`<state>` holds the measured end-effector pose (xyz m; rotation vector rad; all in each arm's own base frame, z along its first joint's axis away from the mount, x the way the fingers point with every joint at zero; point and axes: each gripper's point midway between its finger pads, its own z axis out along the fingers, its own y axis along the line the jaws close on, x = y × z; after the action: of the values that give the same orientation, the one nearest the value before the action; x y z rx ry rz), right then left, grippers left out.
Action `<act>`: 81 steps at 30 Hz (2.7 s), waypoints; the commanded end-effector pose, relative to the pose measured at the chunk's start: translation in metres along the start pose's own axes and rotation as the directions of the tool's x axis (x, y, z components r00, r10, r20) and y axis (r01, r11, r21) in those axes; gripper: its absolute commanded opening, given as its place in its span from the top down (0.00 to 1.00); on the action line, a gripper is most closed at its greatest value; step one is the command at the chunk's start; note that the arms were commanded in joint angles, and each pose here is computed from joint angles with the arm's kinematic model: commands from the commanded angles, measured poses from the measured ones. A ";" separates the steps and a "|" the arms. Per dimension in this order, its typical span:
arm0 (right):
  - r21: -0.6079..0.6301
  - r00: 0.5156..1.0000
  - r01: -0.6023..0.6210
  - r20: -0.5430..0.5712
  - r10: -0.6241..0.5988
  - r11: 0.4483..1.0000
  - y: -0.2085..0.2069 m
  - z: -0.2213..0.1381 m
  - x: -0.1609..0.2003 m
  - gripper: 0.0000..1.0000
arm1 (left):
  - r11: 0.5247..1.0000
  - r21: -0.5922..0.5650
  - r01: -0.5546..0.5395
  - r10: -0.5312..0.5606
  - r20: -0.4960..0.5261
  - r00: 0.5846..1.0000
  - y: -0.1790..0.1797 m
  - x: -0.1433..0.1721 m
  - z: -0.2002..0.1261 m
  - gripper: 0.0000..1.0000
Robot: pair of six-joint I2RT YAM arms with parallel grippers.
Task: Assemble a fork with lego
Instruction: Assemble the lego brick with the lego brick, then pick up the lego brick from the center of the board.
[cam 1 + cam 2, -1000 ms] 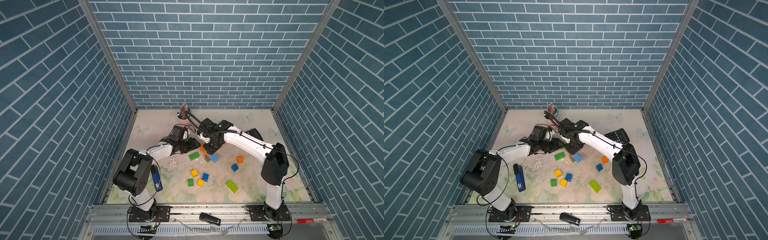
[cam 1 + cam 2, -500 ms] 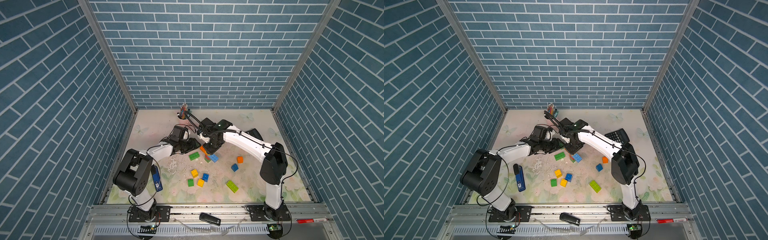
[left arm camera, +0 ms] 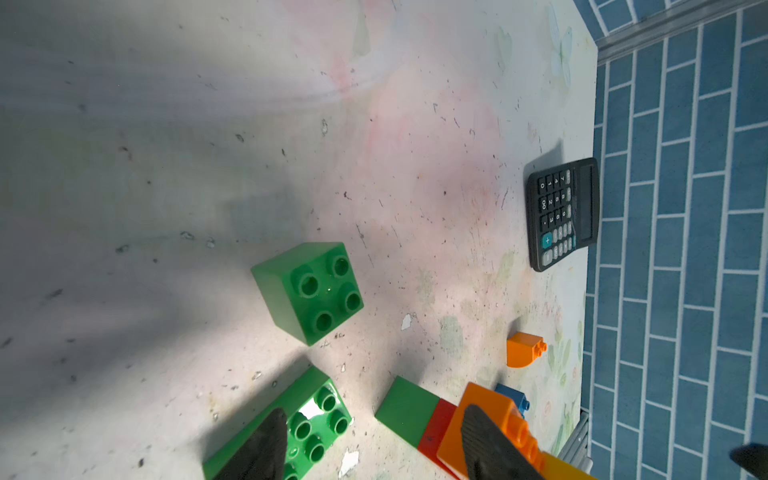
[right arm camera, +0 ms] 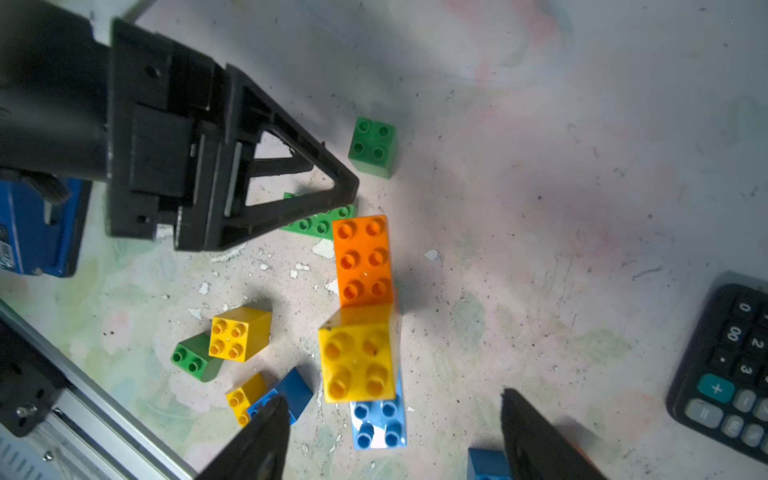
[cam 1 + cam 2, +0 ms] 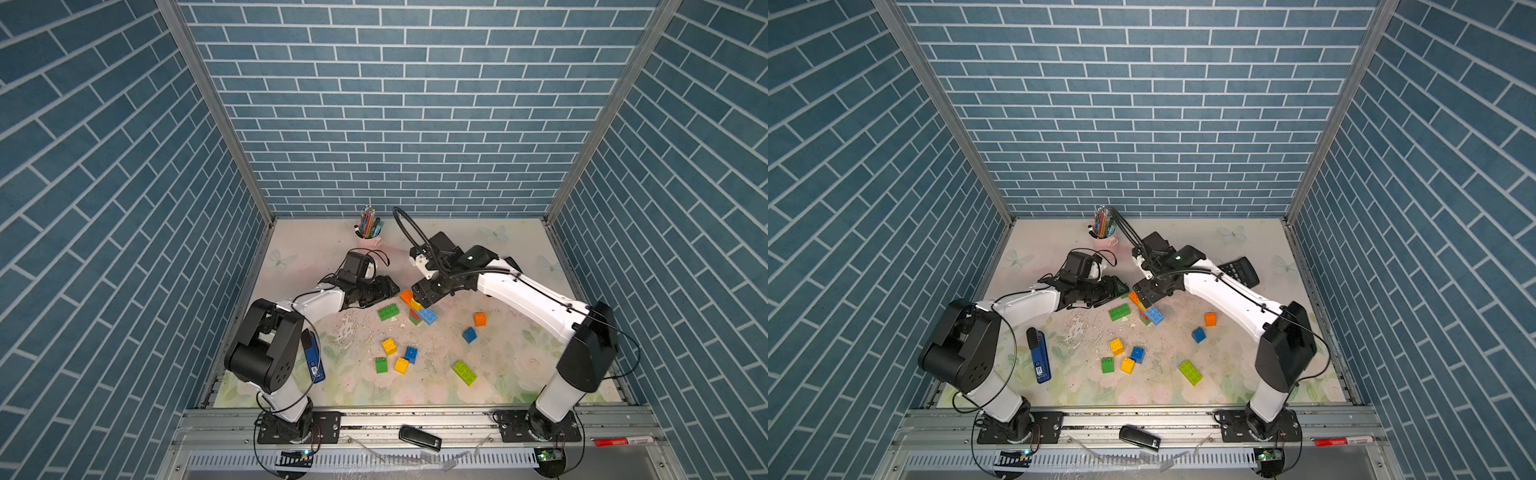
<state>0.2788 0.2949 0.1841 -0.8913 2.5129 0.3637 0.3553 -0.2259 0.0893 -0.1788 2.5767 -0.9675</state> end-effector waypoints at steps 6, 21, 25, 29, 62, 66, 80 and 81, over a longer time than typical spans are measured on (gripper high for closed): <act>-0.012 0.955 -0.198 0.224 0.196 0.980 -0.038 -0.026 0.029 0.31 | 0.990 -0.133 -0.033 0.048 0.112 0.993 0.016 -0.012 -0.047 0.29; 0.068 0.936 -0.352 -0.008 0.353 0.934 -0.066 0.035 0.156 0.41 | 0.899 -0.027 -0.436 0.432 0.209 0.877 -0.098 0.007 -0.077 0.30; 0.093 0.937 -0.343 -0.038 0.348 0.935 -0.072 0.046 0.164 0.43 | 0.898 -0.030 -0.439 0.436 0.202 0.877 -0.099 0.007 -0.073 0.30; 0.100 0.942 -0.323 -0.064 0.330 0.941 -0.074 0.054 0.166 0.46 | 0.900 -0.032 -0.436 0.433 0.193 0.880 -0.098 0.007 -0.070 0.30; 0.221 0.932 -0.322 -0.094 0.349 0.921 -0.093 0.061 0.166 0.53 | 0.908 -0.014 -0.418 0.414 0.163 0.895 -0.098 0.008 -0.056 0.35; 0.221 0.933 -0.321 -0.096 0.348 0.921 -0.093 0.062 0.166 0.56 | 0.909 -0.012 -0.416 0.412 0.162 0.897 -0.098 0.008 -0.055 0.35; 0.200 0.942 -0.323 -0.028 0.335 0.925 -0.093 0.065 0.132 0.72 | 0.940 0.017 -0.341 0.331 0.198 0.923 -0.085 -0.003 -0.061 0.35; 0.200 0.944 -0.319 -0.026 0.330 0.927 -0.094 0.068 0.127 0.72 | 0.945 0.025 -0.327 0.315 0.209 0.926 -0.083 -0.006 -0.064 0.35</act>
<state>0.2568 0.1727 0.0462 -0.4322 2.7353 0.1865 0.3297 -0.2579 0.1857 0.2185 2.3172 -0.8076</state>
